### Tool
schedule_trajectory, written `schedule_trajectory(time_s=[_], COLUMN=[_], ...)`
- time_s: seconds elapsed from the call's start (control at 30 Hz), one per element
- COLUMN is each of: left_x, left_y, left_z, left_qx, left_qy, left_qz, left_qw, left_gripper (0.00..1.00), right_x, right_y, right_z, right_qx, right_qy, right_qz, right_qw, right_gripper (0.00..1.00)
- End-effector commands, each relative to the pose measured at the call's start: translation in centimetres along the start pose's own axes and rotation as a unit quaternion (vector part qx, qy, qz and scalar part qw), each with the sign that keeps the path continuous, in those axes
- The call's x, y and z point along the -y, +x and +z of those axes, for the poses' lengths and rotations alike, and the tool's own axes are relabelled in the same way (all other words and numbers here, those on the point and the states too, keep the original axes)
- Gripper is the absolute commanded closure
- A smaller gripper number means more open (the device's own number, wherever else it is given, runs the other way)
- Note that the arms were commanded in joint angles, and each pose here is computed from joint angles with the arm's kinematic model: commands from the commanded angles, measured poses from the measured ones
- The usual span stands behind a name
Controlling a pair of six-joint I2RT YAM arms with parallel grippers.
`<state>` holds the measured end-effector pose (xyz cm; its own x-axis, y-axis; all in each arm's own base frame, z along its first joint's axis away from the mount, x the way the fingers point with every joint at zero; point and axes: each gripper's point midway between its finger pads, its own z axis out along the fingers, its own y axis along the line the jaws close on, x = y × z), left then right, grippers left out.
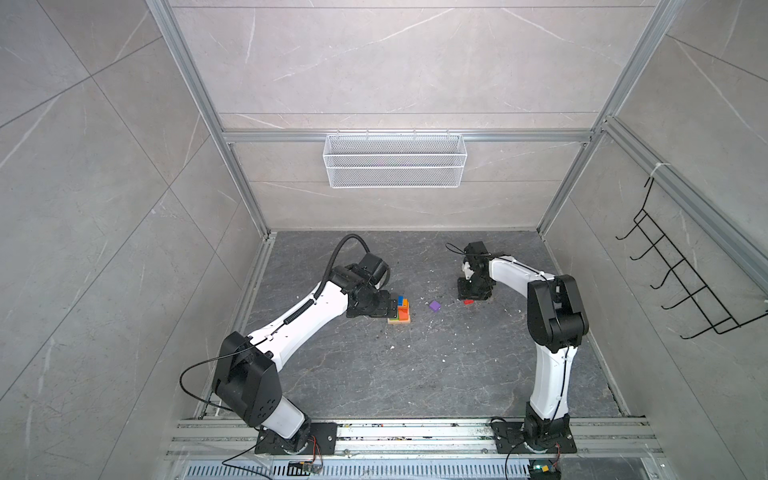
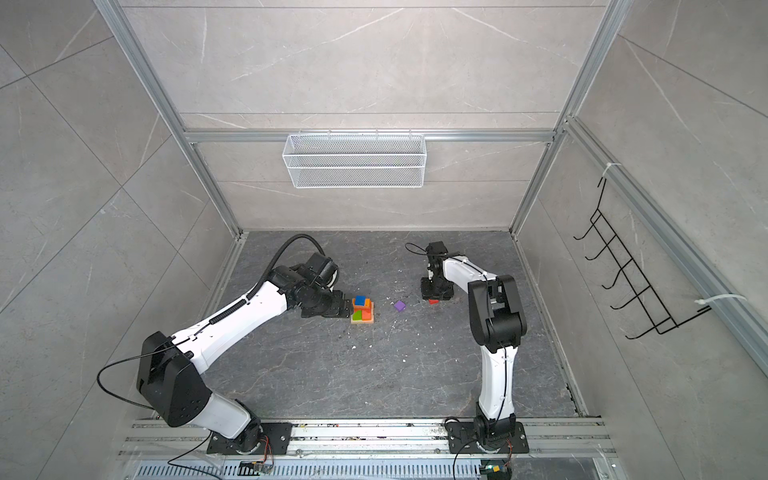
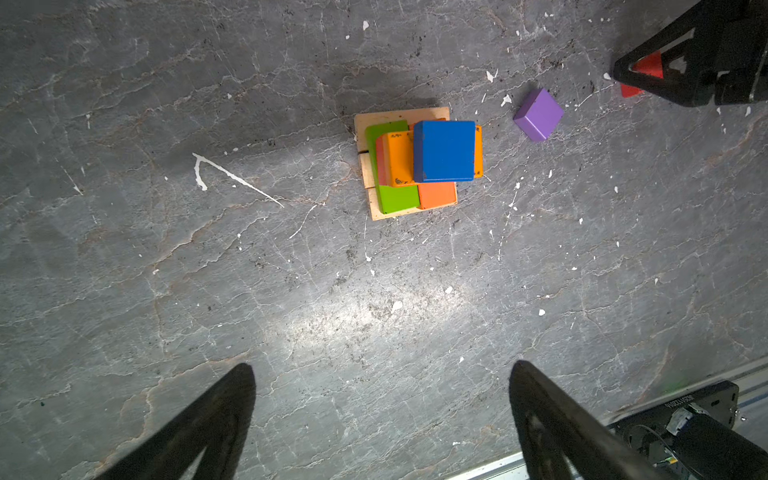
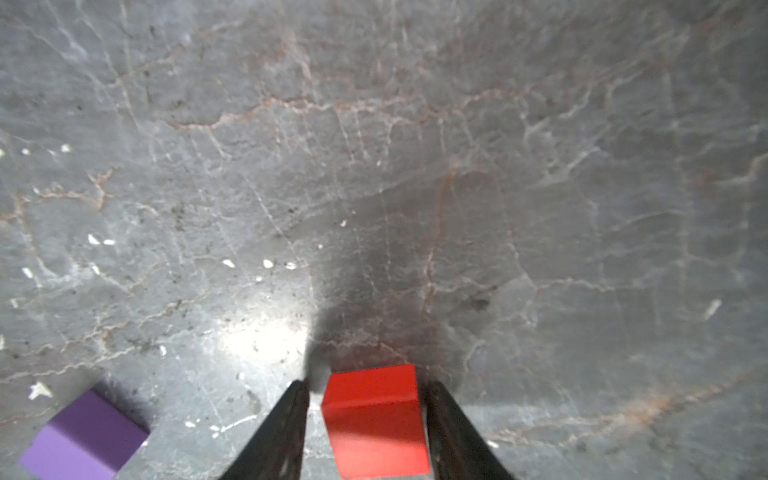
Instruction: Build the wood block tower
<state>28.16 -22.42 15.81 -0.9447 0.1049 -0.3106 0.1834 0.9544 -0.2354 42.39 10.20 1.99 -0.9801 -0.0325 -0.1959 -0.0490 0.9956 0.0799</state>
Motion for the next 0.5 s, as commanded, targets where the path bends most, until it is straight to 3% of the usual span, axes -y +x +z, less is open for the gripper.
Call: schedule_trajectory(time_s=[0.0,0.47], left_x=[0.4,-0.2], left_y=[-0.7,-0.5], left_z=[-1.1,-0.6], left_qx=[0.014,0.013], left_qy=[0.013,0.009], left_qz=[0.004,-0.01], left_qw=[1.0,1.0], left_gripper=[0.03,0.03], right_x=[0.0,-1.3], right_y=[0.6,1.4], right_z=[0.9,-0.8], right_qx=[-0.015,-0.001], right_qy=[0.005,0.002], right_qz=[-0.004,0.032], right_qw=[1.0,0.999], right_gripper=[0.76,0.91])
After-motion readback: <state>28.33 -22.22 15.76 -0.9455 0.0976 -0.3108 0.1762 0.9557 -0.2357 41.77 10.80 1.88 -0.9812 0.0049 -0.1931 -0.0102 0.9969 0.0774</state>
